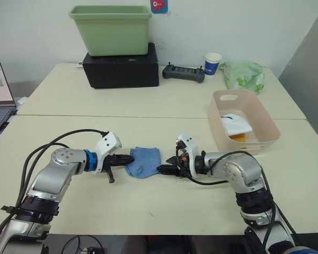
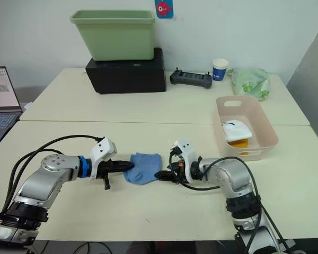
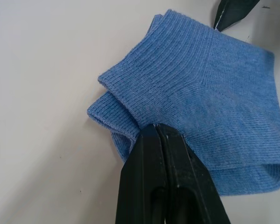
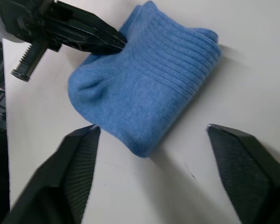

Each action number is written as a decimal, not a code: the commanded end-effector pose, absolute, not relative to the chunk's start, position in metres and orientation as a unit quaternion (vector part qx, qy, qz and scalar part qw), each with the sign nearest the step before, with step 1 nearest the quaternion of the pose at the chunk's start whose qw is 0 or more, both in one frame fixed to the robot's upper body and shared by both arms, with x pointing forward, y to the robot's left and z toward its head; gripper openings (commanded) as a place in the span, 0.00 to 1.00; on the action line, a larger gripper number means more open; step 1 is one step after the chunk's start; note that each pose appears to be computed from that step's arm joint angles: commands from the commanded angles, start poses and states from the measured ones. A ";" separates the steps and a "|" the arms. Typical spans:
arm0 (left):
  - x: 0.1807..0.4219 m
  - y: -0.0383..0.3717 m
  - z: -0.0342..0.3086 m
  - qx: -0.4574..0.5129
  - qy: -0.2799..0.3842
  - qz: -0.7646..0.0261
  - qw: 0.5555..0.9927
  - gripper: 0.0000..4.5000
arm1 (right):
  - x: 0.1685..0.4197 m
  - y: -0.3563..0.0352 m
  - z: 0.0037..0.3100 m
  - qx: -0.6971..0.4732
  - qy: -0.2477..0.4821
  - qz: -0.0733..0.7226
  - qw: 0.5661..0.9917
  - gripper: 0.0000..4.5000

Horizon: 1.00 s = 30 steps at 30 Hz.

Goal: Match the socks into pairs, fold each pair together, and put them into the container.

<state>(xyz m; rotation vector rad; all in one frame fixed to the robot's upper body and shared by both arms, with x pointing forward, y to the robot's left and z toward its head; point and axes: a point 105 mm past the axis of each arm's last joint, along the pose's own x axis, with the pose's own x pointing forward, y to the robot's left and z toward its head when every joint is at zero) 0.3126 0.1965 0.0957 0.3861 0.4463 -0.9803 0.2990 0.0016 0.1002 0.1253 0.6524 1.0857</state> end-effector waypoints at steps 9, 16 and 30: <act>0.304 0.212 0.080 0.193 0.246 -0.442 0.841 0.00 | 0.295 0.066 0.104 0.146 0.341 0.518 0.771 0.99; 0.304 0.214 0.083 0.190 0.243 -0.438 0.844 0.00 | 0.308 0.071 0.104 0.194 0.336 0.505 0.771 0.91; 0.310 0.192 0.123 0.107 0.154 -0.467 0.864 0.00 | 0.311 0.045 0.112 0.198 0.270 0.473 0.815 0.00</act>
